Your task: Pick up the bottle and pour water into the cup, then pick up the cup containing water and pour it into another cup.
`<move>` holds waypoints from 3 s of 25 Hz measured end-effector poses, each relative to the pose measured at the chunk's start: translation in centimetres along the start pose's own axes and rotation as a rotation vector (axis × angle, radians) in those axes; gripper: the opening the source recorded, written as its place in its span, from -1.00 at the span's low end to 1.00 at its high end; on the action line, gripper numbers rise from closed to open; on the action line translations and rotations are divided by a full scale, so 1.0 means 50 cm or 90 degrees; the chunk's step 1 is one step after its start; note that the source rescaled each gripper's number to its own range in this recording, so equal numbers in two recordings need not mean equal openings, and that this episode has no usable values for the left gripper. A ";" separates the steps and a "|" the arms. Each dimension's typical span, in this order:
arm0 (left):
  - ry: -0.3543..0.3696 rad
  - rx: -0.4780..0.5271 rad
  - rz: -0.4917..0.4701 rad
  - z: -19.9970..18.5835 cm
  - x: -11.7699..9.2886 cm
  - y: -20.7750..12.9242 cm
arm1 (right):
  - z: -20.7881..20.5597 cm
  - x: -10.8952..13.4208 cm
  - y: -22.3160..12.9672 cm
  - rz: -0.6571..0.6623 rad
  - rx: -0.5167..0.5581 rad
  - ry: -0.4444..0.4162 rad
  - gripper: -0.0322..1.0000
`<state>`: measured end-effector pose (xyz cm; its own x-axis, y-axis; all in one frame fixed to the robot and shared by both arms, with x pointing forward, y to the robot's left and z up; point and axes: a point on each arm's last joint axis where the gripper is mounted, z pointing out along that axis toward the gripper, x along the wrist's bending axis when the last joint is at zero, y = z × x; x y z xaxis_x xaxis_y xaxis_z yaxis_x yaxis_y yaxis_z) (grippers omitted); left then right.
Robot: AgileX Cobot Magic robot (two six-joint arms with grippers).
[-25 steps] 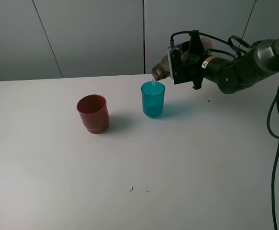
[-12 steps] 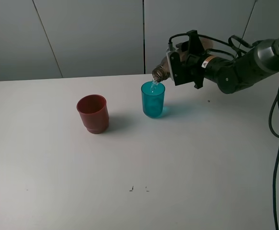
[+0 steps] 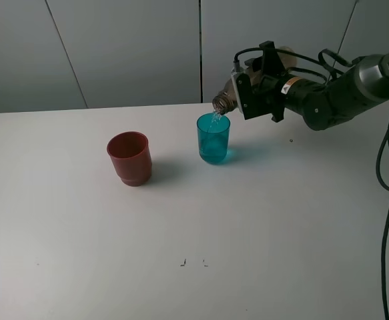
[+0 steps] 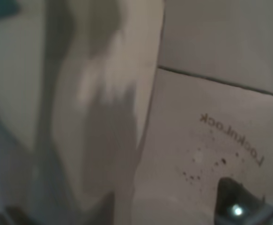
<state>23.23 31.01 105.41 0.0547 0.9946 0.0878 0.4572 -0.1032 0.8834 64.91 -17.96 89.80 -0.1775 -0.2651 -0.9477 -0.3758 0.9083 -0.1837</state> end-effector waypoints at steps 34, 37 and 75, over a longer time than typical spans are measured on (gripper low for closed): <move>0.000 0.000 0.000 0.000 0.000 0.000 | 0.000 -0.002 0.000 -0.043 0.001 -0.007 -0.94; 0.000 0.000 0.000 0.000 0.000 0.000 | 0.000 0.001 0.001 -0.011 -0.003 0.002 -0.94; 0.000 0.000 -0.004 0.000 0.000 0.000 | -0.036 -0.037 -0.068 0.946 0.000 -0.021 -0.94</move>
<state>23.23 31.01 105.41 0.0517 0.9953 0.0820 0.4576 -0.0966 0.8839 64.87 -21.11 92.66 -0.3691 0.8899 -0.2681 0.1276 0.3343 0.9338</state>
